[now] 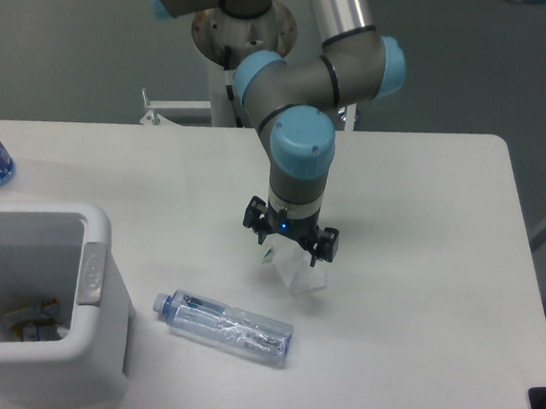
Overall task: Place the trash in the trash can
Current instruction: 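Lower the open gripper onto the clear plastic wedge packaging and close, then lift the clear plastic packaging up off the table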
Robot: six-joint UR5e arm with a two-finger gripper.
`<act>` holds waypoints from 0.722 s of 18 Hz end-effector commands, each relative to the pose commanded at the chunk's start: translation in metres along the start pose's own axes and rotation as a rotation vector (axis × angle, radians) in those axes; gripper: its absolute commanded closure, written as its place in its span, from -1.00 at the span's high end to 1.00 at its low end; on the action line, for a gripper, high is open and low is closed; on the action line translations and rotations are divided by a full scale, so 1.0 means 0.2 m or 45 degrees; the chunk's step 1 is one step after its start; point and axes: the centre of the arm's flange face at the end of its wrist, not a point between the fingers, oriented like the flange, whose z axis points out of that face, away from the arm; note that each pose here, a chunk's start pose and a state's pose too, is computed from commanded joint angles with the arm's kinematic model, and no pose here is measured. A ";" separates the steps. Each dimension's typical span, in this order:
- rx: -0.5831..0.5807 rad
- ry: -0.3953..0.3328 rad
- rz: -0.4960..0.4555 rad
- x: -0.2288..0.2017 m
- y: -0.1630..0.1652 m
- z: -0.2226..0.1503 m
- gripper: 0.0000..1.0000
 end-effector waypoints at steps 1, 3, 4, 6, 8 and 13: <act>-0.012 -0.001 0.000 -0.01 0.00 0.02 1.00; -0.062 -0.022 -0.001 -0.02 0.01 0.06 1.00; -0.081 -0.029 -0.002 -0.02 0.02 0.08 1.00; -0.094 -0.020 -0.001 0.00 0.04 0.10 0.77; -0.097 -0.018 -0.003 0.00 0.04 0.11 0.51; -0.088 -0.030 -0.013 0.00 0.04 0.08 -0.63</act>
